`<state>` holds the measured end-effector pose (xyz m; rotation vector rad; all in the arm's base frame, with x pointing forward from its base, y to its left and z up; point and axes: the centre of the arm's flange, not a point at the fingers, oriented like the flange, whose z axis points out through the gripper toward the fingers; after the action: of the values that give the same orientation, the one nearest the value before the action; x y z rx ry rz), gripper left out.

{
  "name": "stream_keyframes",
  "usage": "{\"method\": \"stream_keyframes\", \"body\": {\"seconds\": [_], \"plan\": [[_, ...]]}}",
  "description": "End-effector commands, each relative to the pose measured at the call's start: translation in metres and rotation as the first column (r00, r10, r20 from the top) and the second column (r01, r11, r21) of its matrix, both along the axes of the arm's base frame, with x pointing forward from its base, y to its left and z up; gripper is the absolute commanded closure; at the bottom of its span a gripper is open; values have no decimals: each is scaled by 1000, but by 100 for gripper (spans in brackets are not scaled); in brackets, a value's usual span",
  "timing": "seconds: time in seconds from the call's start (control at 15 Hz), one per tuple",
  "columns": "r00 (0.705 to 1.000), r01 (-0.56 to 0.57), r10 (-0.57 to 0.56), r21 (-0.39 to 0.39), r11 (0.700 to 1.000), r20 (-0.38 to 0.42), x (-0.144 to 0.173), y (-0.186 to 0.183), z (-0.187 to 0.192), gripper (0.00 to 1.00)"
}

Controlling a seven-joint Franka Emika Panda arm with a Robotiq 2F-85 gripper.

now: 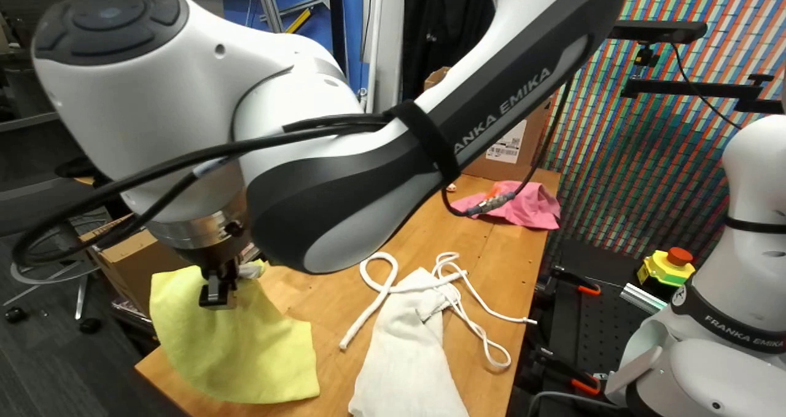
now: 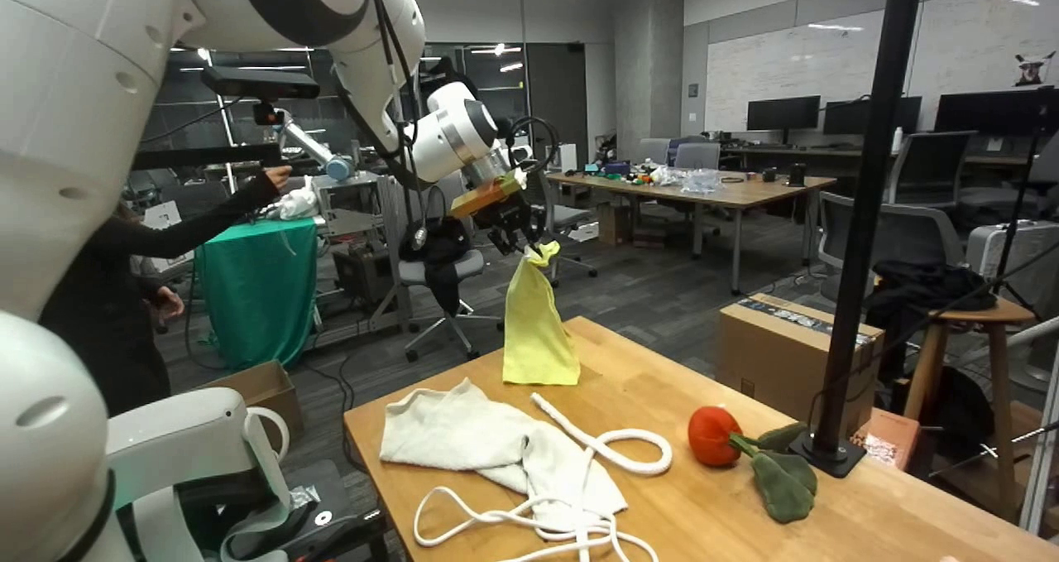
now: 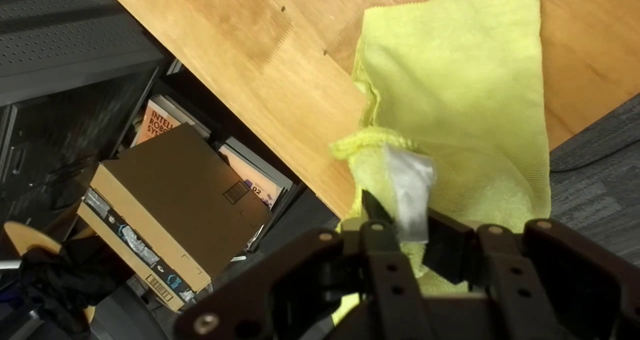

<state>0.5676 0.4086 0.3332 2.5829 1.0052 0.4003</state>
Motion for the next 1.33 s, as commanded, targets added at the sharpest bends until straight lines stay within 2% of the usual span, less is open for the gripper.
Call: {"method": "stream_keyframes", "body": {"seconds": [0.0, 0.2, 0.53, 0.8, 0.93, 1.07, 1.27], "plan": [[1000, 16, -16, 15, 1000, 21, 40, 37, 6, 92], [996, 45, -47, 31, 998, 78, 66, 48, 6, 92], [991, 89, -85, -34, 995, 105, 99, 36, -19, 92], [994, 113, -112, -134, 985, 13, 110, 10, -52, 92], [991, 111, -124, -190, 976, -58, 110, 0, -59, 91], [983, 91, -125, -237, 967, -133, 107, -9, -59, 64], [972, 64, -121, -269, 961, -202, 105, -17, -62, 43]]}}
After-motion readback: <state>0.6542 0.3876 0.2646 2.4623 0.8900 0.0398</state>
